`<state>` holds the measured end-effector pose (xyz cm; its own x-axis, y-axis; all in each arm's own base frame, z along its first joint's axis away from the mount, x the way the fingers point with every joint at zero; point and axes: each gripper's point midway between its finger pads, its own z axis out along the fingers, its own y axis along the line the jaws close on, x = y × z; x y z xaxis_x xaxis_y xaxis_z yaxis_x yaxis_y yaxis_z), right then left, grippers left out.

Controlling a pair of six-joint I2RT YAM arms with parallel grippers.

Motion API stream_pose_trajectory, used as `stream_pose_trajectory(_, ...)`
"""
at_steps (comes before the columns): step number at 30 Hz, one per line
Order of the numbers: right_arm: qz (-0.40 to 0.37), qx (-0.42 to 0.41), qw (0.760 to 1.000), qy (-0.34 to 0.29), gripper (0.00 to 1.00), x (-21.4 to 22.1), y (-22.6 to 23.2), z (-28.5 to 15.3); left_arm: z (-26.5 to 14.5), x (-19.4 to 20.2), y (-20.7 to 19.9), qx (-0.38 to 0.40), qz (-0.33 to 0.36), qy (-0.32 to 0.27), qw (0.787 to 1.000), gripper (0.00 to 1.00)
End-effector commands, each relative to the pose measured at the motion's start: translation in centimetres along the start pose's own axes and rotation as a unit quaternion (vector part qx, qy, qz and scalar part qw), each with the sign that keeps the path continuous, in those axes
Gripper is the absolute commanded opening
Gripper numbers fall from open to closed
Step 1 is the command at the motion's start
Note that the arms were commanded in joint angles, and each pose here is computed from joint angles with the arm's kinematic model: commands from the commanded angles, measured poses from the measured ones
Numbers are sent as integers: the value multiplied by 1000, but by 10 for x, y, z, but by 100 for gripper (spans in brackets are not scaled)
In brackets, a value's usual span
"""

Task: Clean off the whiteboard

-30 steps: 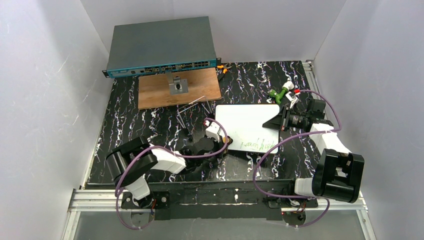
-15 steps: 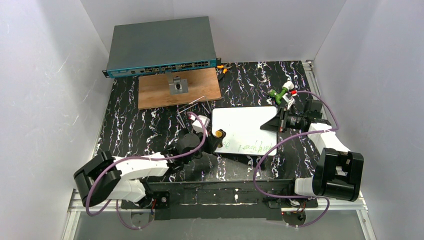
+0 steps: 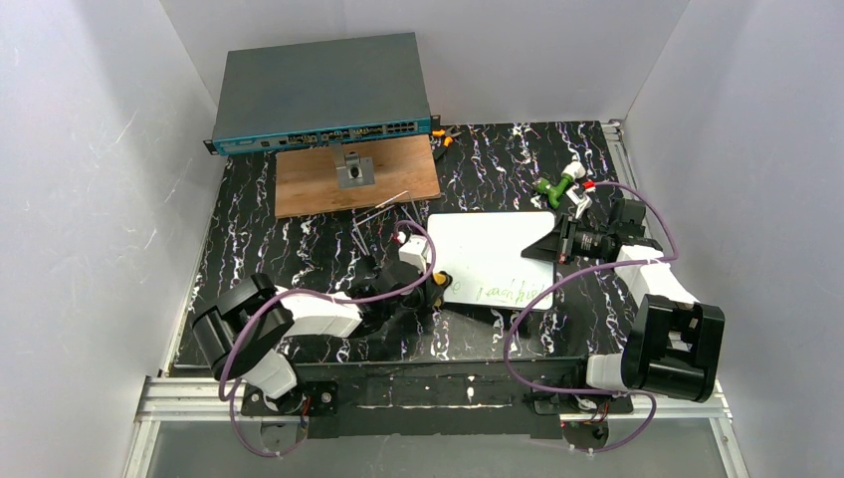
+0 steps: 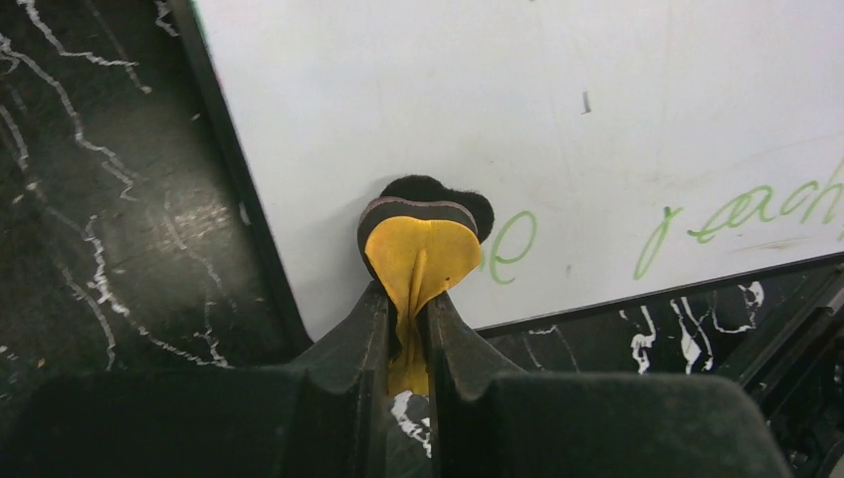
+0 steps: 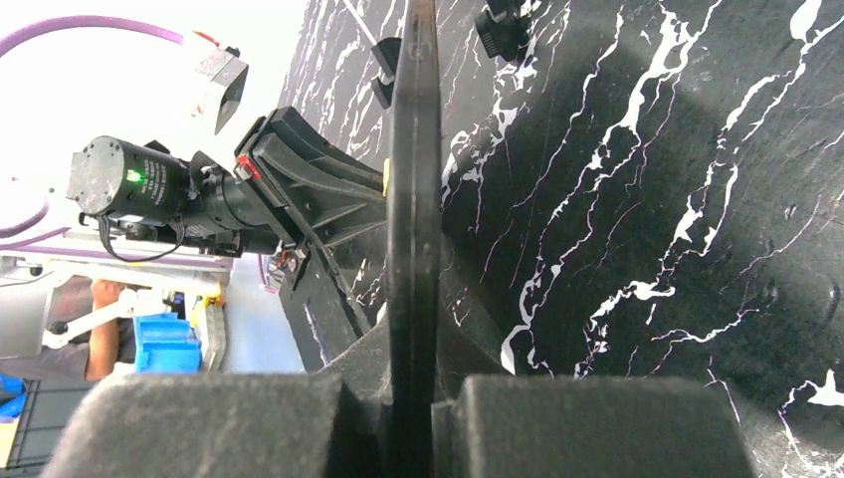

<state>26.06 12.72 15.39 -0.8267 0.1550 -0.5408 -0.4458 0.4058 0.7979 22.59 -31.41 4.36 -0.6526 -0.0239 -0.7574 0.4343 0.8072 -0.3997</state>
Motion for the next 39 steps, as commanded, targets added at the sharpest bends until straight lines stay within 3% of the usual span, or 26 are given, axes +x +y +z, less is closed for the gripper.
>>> stream_pose_trajectory(1, -19, -49, 999, 5, 1, -2, 25, 0, 7, 2, -39, 53, 9, 7, 999, 0)
stream_pose_trajectory(8, -17, -51, 999, 5, 1, -1, 25, 0, 15, 0, -52, 52, 1, -11, 999, 0)
stream_pose_trajectory(15, -19, -51, 999, 5, 1, -1, 24, -1, 2, 2, 37, -123, -51, -19, 991, 0)
stream_pose_trajectory(18, -18, -51, 999, 6, 1, -1, 24, 0, -1, 4, 49, -137, -56, -20, 989, 0)
stream_pose_trajectory(21, -18, -53, 998, 6, 1, -1, 25, 0, 4, 4, 42, -122, -46, -12, 991, 0)
stream_pose_trajectory(28, -18, -53, 998, 6, 1, 0, 24, 0, 16, -5, -45, 61, 46, -2, 997, 0)
stream_pose_trajectory(31, -18, -53, 998, 6, 1, 0, 24, 0, 18, -5, -57, 74, 55, 9, 996, 0)
stream_pose_trajectory(39, -22, -52, 998, 6, 1, 0, 25, 0, 17, -11, 2, -102, 10, 34, 994, 0)
